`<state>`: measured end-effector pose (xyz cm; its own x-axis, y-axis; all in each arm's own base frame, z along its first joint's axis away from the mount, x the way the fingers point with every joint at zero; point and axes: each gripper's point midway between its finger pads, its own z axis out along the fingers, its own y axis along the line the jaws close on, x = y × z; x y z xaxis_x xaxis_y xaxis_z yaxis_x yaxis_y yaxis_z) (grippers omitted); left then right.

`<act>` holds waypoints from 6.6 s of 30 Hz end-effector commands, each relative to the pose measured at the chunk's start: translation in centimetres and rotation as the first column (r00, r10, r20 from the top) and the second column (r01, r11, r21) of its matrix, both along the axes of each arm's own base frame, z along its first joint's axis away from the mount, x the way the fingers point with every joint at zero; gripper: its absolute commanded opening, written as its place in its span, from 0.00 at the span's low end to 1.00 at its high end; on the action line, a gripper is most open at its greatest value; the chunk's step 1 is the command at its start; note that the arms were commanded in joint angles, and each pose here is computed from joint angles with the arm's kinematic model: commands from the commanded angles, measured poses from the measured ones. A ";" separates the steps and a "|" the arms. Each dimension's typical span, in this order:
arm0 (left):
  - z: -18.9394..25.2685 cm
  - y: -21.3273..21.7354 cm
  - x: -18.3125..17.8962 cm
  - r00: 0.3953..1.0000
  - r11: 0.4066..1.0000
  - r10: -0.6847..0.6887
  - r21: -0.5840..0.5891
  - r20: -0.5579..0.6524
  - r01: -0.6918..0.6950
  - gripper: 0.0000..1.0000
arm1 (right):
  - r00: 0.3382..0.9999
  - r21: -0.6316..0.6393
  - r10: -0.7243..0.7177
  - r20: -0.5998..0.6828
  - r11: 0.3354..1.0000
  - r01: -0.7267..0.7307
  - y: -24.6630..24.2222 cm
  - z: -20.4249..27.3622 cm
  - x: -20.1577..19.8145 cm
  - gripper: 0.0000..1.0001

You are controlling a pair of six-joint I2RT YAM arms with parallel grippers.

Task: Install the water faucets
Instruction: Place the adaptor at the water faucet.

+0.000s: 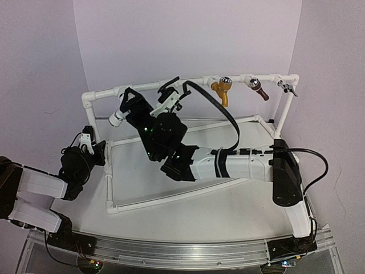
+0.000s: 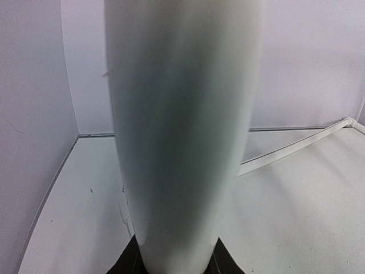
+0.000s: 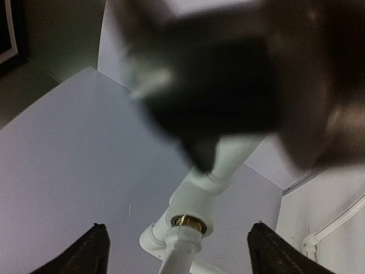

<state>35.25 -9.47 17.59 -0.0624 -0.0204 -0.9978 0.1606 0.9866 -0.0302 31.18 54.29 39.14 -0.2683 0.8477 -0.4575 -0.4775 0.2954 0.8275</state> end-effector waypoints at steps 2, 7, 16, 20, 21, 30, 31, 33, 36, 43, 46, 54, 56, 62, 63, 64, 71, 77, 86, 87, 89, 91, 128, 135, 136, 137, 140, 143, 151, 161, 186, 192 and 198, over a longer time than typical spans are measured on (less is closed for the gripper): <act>2.0 -3.0 -0.2 0.990 0.989 -0.134 -0.050 0.053 0.136 0.00 | 0.994 0.172 0.061 0.086 0.982 -0.075 -4.0 6.1 -1.5 0.98; 2.0 -3.0 -0.2 0.989 0.989 -0.137 -0.050 0.053 0.139 0.00 | 0.982 0.074 0.164 0.092 0.983 -0.171 -3.5 5.3 -3.2 0.98; 1.9 -3.2 0.0 0.989 0.988 -0.142 -0.051 0.047 0.144 0.00 | 0.965 -0.437 0.263 0.003 0.868 -0.235 -1.9 0.0 -7.4 0.98; 1.8 -3.3 0.1 0.988 0.987 -0.148 -0.049 0.043 0.150 0.00 | 0.994 -0.620 0.098 -0.050 0.777 -0.108 -5.0 -2.9 -6.9 0.98; 1.7 -3.4 0.1 0.988 0.987 -0.149 -0.049 0.042 0.151 0.00 | 0.996 -0.668 0.091 -0.022 0.740 -0.082 -5.6 -3.1 -7.1 0.98; 1.7 -3.4 0.0 0.987 0.986 -0.156 -0.050 0.040 0.158 0.00 | 0.940 -0.924 0.163 0.300 -0.193 0.329 -8.6 -7.4 -6.4 0.98; 1.7 -3.5 0.0 0.987 0.986 -0.157 -0.049 0.039 0.159 0.00 | 0.922 -0.869 0.188 0.339 -0.311 0.384 -8.6 -7.7 -6.2 0.98; 1.7 -3.5 -0.1 0.987 0.986 -0.157 -0.050 0.040 0.159 0.00 | 0.887 -0.735 0.225 0.404 -0.498 0.461 -8.5 -8.2 -5.5 0.98; 1.8 -3.4 -0.1 0.987 0.986 -0.156 -0.050 0.042 0.158 0.00 | 0.808 -0.634 0.296 0.509 -0.507 0.585 -7.3 -5.4 -5.8 0.98; 1.8 -3.4 -0.1 0.987 0.987 -0.153 -0.050 0.042 0.155 0.00 | 0.581 -0.226 0.607 0.543 -0.560 0.797 -4.9 -3.9 -9.4 0.98; 1.9 -3.4 -0.1 0.987 0.987 -0.153 -0.049 0.043 0.155 0.00 | 0.471 -0.056 0.695 0.544 -0.530 0.846 -3.8 -3.6 -10.8 0.98; 1.9 -3.4 -0.1 0.987 0.987 -0.155 -0.047 0.044 0.157 0.00 | 0.398 0.018 0.748 0.532 -0.480 0.877 0.3 -1.8 -11.0 0.95; 1.8 -3.4 -0.1 0.987 0.986 -0.156 -0.046 0.043 0.158 0.00 | 0.411 0.024 0.761 0.503 -0.487 0.873 0.7 -2.3 -10.0 0.94; 1.8 -3.4 -0.2 0.986 0.986 -0.158 -0.048 0.042 0.160 0.00 | 0.444 0.024 0.748 0.493 -0.522 0.852 1.3 -2.5 -7.6 0.93; 1.8 -3.4 -0.1 0.987 0.986 -0.158 -0.048 0.042 0.160 0.00 | 0.445 0.024 0.748 0.492 -0.523 0.852 1.4 -2.6 -7.3 0.93; 1.8 -3.4 -0.1 0.987 0.986 -0.158 -0.048 0.042 0.160 0.00 | 0.445 0.024 0.749 0.491 -0.522 0.853 1.7 -2.7 -7.0 0.92; 1.8 -3.5 -0.2 0.986 0.986 -0.159 -0.048 0.043 0.161 0.00 | 0.469 0.014 0.729 0.499 -0.548 0.836 2.7 -2.7 -3.9 0.89; 1.9 -3.5 -0.1 0.986 0.986 -0.158 -0.047 0.045 0.160 0.00 | 0.497 -0.044 0.697 0.516 -0.558 0.828 3.7 -3.1 -2.7 0.77; 1.7 -3.5 0.0 0.986 0.986 -0.159 -0.046 0.041 0.161 0.00 | 0.518 -0.138 0.631 0.578 -0.550 0.824 4.4 -2.7 -1.6 0.54; 1.7 -3.5 0.0 0.986 0.986 -0.160 -0.046 0.041 0.161 0.00 | 0.522 -0.156 0.620 0.586 -0.545 0.824 4.4 -2.7 -1.6 0.51; 1.8 -3.5 -0.1 0.986 0.986 -0.159 -0.048 0.042 0.161 0.00 | 0.535 -0.198 0.593 0.602 -0.538 0.819 4.5 -2.7 -1.4 0.42; 1.7 -3.5 -0.1 0.986 0.986 -0.159 -0.048 0.042 0.161 0.00 | 0.555 -0.265 0.550 0.624 -0.519 0.813 4.4 -2.6 -1.3 0.34; 1.4 -3.6 0.2 0.987 0.986 -0.157 -0.057 0.023 0.158 0.00 | 0.996 -0.297 -0.011 0.093 0.954 0.038 -0.1 0.1 -2.5 0.73; 1.4 -3.6 0.3 0.987 0.985 -0.160 -0.055 0.022 0.161 0.00 | 0.931 -0.622 0.165 0.325 0.779 0.079 -0.7 -0.6 -9.0 0.98; 1.4 -3.6 0.3 0.987 0.985 -0.160 -0.055 0.022 0.161 0.00 | 0.917 -0.680 0.217 0.334 0.729 0.075 -0.5 -1.3 -9.7 0.98; 1.5 -3.7 0.3 0.987 0.985 -0.160 -0.054 0.024 0.161 0.00 | 0.908 -0.732 0.251 0.334 0.676 0.082 -0.7 -1.7 -10.0 0.98; 1.5 -3.6 0.2 0.987 0.986 -0.159 -0.053 0.024 0.160 0.00 | 0.868 -0.851 0.333 0.367 0.497 0.169 -1.4 -2.7 -10.7 0.98; 1.6 -3.6 0.2 0.987 0.986 -0.158 -0.052 0.025 0.159 0.00 | 0.787 -0.905 0.451 0.422 0.261 0.336 -1.6 -3.6 -12.1 0.98; 1.5 -3.6 0.2 0.987 0.985 -0.161 -0.050 0.023 0.162 0.00 | 0.560 -0.423 0.703 0.437 -0.389 0.818 -1.6 -6.6 -10.8 0.92; 1.6 -3.6 0.1 0.987 0.985 -0.161 -0.050 0.027 0.162 0.00 | 0.408 -0.126 0.778 0.478 -0.399 0.908 0.3 -3.1 -9.9 0.90; 1.6 -3.7 0.2 0.986 0.985 -0.163 -0.048 0.026 0.165 0.00 | 0.490 -0.191 0.546 0.680 -0.513 0.837 2.3 0.8 -0.6 0.58; 1.5 -3.8 0.3 0.986 0.985 -0.166 -0.046 0.024 0.167 0.00 | 0.569 -0.409 0.352 0.743 -0.434 0.803 1.7 1.1 0.2 0.48; 1.5 -3.8 0.4 0.985 0.984 -0.169 -0.047 0.022 0.170 0.00 | 0.709 -0.704 0.038 0.704 -0.098 0.704 -0.1 1.5 0.4 0.29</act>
<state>35.66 -9.59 17.58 -0.0646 -0.0205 -0.9977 0.1636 0.9860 -0.0309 31.25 56.75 38.17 0.4644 -0.8208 -0.3327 0.0467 0.3978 -0.9163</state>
